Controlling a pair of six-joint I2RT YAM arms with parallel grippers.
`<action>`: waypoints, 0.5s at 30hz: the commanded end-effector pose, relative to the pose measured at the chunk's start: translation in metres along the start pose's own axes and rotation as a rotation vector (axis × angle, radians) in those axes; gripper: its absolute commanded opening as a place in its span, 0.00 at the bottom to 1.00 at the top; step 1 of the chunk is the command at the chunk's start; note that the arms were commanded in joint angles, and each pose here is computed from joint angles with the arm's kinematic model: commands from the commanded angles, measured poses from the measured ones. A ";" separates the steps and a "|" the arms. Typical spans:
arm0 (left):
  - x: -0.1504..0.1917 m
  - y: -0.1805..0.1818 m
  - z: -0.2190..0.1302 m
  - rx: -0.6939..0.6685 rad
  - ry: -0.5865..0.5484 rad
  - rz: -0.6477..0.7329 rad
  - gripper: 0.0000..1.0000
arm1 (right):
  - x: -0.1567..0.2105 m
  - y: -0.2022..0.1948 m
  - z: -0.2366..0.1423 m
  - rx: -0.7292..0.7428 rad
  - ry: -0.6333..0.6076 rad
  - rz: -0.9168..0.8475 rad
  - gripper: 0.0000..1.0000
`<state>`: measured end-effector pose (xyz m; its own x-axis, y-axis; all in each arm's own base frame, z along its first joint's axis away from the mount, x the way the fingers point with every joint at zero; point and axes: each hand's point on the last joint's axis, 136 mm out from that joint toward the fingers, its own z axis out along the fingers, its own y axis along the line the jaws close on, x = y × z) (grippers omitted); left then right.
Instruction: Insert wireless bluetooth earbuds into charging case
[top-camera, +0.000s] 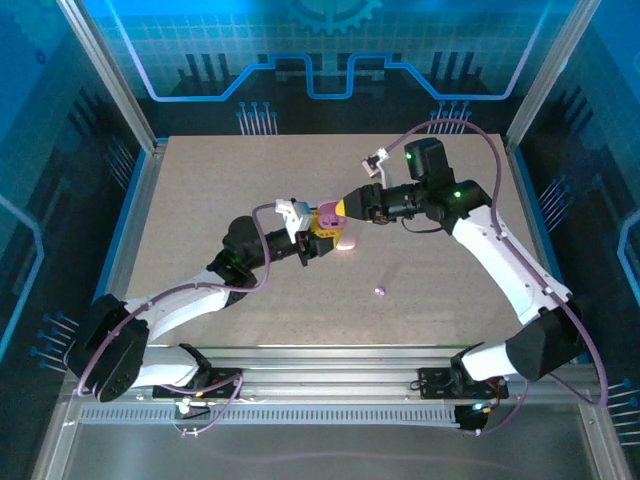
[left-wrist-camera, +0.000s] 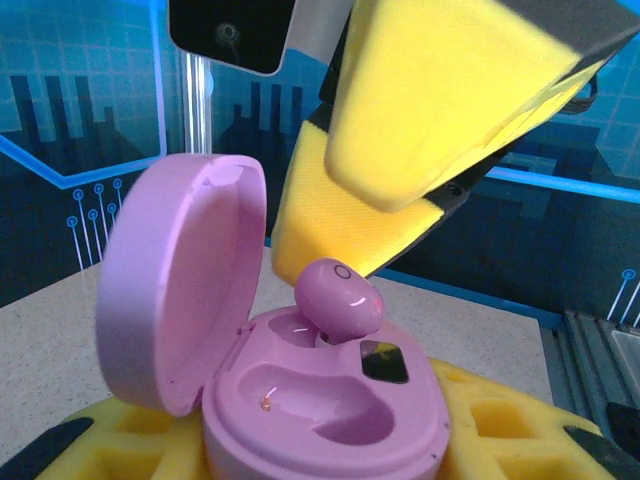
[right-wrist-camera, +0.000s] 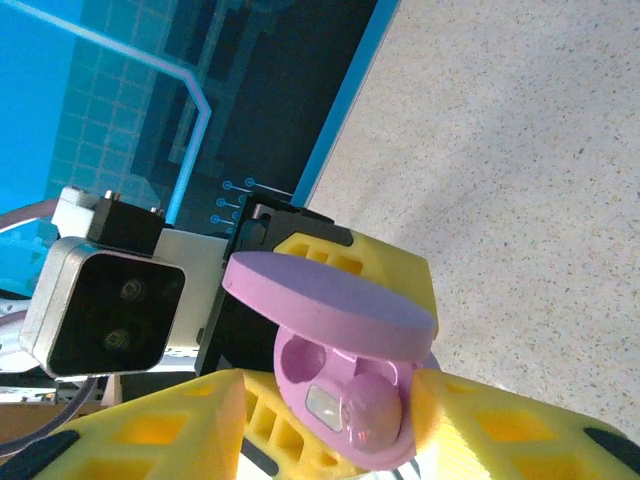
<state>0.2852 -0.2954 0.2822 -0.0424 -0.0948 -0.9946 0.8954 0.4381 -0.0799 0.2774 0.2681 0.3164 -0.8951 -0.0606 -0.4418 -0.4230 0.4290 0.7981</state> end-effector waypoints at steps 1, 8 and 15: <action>-0.023 -0.003 -0.001 -0.003 -0.070 0.041 0.39 | 0.001 0.018 -0.012 0.002 -0.020 -0.052 0.48; -0.024 -0.003 -0.001 -0.001 -0.072 0.044 0.39 | 0.007 0.016 -0.013 0.005 -0.004 -0.046 0.33; -0.026 -0.008 0.000 0.028 -0.072 0.037 0.39 | 0.005 0.004 -0.005 0.027 0.007 -0.021 0.25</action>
<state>0.2861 -0.2949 0.2826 -0.0408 -0.0963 -0.9945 0.8928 0.4434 -0.0796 0.2691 0.2628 0.3187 -0.8899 -0.0695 -0.4508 -0.4324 0.4430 0.7853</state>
